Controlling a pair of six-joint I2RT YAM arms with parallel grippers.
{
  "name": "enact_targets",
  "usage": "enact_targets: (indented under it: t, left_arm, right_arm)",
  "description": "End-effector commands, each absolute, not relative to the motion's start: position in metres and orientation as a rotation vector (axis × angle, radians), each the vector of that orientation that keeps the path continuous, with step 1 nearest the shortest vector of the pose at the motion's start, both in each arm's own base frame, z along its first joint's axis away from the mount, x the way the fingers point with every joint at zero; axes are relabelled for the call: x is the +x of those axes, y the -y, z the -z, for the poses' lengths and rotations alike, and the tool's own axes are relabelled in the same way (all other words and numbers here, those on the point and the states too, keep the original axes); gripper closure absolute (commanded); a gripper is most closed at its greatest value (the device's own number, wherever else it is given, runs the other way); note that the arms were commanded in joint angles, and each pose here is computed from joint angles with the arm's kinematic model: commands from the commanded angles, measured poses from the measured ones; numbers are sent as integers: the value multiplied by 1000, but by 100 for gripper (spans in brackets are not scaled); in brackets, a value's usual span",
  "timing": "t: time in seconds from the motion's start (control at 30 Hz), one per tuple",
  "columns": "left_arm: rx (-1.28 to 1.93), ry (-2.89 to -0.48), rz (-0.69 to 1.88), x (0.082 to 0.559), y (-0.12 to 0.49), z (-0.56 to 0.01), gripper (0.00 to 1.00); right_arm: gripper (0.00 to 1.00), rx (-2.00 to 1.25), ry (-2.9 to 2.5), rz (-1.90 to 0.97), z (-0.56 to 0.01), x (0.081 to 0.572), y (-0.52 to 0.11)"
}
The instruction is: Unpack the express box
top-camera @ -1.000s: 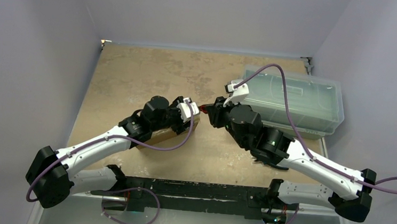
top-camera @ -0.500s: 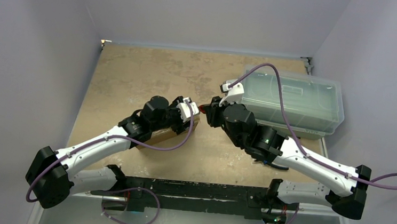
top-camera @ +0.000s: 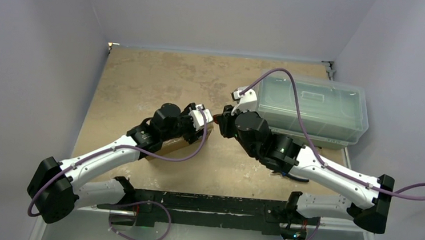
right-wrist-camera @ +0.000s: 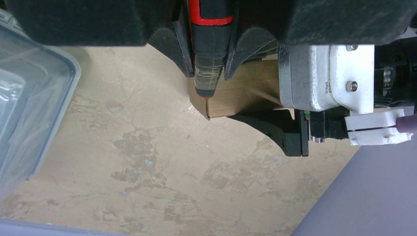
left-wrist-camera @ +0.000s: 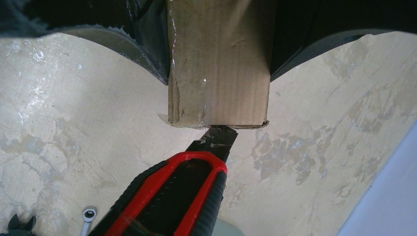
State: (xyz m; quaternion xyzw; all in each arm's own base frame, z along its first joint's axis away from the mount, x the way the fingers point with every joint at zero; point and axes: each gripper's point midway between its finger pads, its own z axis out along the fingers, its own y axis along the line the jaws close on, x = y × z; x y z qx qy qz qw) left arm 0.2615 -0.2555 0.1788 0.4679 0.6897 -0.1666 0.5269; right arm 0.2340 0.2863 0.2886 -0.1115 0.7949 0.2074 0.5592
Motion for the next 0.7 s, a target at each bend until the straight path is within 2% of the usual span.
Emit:
enact_targets:
  t: [0.0,0.2,0.67]
  left_arm:
    - [1038,-1600,391,269,257,-196,60]
    - [1019,-1613,383,273,257,-195,61]
    - [1015,-1621,365,273,253,-191,62]
  right_arm:
    - [100,-323,-1917,-498,-276,218,-293]
    - [100,-350,-1937,-472,-268,192,-292]
    - [100,-319,-1936,-560,-270,178,-285]
